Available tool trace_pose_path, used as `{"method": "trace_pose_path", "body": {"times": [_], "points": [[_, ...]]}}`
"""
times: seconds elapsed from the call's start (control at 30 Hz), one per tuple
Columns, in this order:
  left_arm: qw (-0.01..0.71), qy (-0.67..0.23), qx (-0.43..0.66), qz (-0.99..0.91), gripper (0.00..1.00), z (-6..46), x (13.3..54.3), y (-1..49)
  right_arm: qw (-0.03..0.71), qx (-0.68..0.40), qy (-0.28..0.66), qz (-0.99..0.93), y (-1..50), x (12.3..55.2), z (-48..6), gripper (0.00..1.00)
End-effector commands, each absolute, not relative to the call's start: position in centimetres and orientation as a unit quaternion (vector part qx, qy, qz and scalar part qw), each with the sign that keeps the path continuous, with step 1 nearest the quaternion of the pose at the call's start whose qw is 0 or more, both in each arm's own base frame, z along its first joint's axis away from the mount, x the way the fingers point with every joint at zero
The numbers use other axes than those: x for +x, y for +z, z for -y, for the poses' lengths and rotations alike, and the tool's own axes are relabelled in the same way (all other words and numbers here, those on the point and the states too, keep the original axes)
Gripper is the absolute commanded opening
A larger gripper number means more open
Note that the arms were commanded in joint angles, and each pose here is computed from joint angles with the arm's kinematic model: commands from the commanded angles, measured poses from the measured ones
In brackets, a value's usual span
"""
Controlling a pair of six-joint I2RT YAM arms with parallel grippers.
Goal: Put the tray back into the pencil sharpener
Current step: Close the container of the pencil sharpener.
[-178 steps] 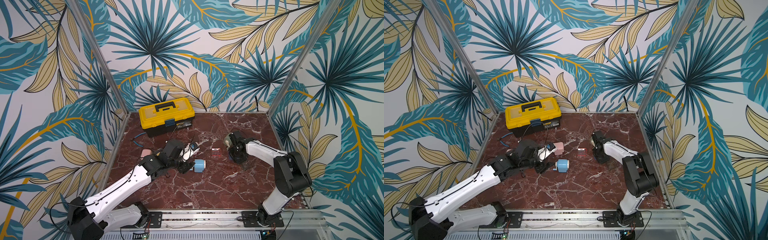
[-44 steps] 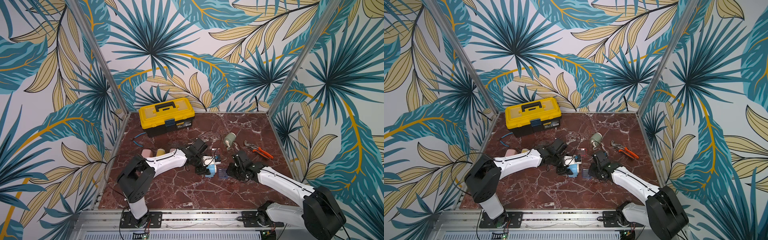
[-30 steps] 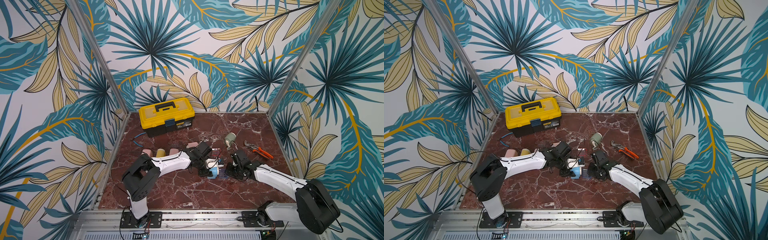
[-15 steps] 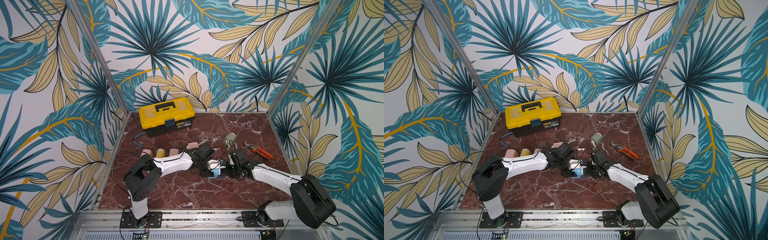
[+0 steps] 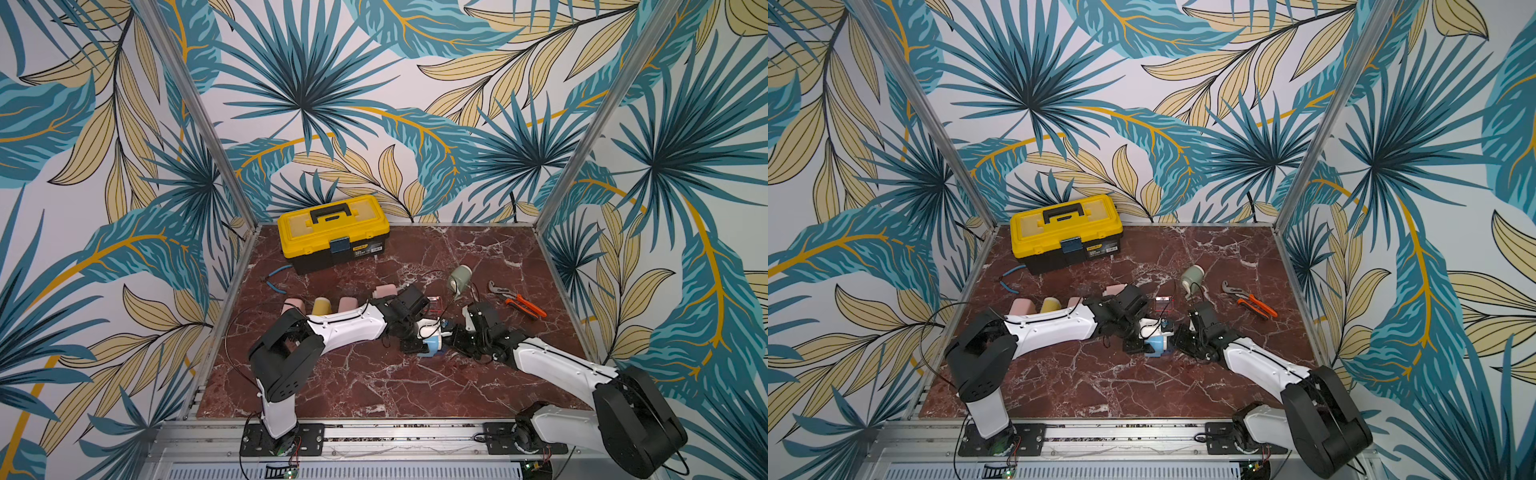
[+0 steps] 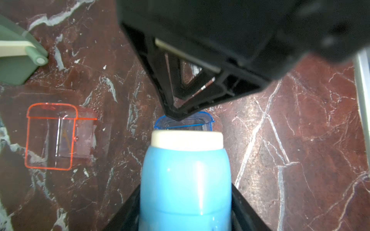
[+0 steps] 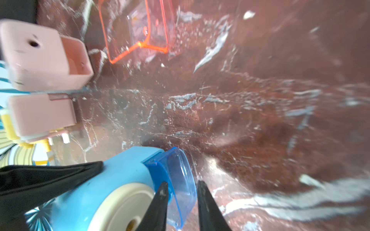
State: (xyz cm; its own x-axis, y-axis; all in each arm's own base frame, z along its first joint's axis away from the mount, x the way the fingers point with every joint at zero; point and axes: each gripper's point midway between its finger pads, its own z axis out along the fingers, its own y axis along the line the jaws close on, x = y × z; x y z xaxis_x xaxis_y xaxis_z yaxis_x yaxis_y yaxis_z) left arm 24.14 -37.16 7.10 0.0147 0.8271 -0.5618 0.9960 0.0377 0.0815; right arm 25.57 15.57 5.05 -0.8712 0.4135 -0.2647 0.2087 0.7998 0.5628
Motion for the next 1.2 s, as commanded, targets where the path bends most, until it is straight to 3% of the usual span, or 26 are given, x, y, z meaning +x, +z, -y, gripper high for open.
{"method": "trace_pose_path", "body": {"times": [0.0, 0.2, 0.63, 0.83, 0.97, 1.17], "points": [[0.239, -0.165, 0.673, -0.68, 0.48, 37.1, 24.4, 6.3, 0.202, 0.2, 0.237, -0.929, 4.5, 24.9, -13.5, 0.28], [0.241, -0.166, 0.674, -0.679, 0.48, 37.1, 24.3, 6.4, 0.184, 0.213, 0.213, -0.936, 3.2, 24.5, -12.9, 0.21], [0.24, -0.168, 0.672, -0.681, 0.47, 37.0, 24.2, 6.4, 0.104, 0.15, 0.356, -0.916, 2.9, 25.8, -19.7, 0.17], [0.252, -0.175, 0.657, -0.689, 0.47, 37.3, 24.4, 7.1, 0.103, 0.148, 0.396, -0.901, 3.6, 26.2, -20.9, 0.18], [0.257, -0.177, 0.638, -0.704, 0.45, 37.2, 24.6, 7.7, 0.113, 0.164, 0.363, -0.91, 3.3, 26.0, -19.5, 0.2], [0.275, -0.178, 0.562, -0.759, 0.39, 35.6, 24.6, 9.8, 0.181, 0.229, 0.217, -0.932, 4.0, 24.7, -13.0, 0.29]]}}
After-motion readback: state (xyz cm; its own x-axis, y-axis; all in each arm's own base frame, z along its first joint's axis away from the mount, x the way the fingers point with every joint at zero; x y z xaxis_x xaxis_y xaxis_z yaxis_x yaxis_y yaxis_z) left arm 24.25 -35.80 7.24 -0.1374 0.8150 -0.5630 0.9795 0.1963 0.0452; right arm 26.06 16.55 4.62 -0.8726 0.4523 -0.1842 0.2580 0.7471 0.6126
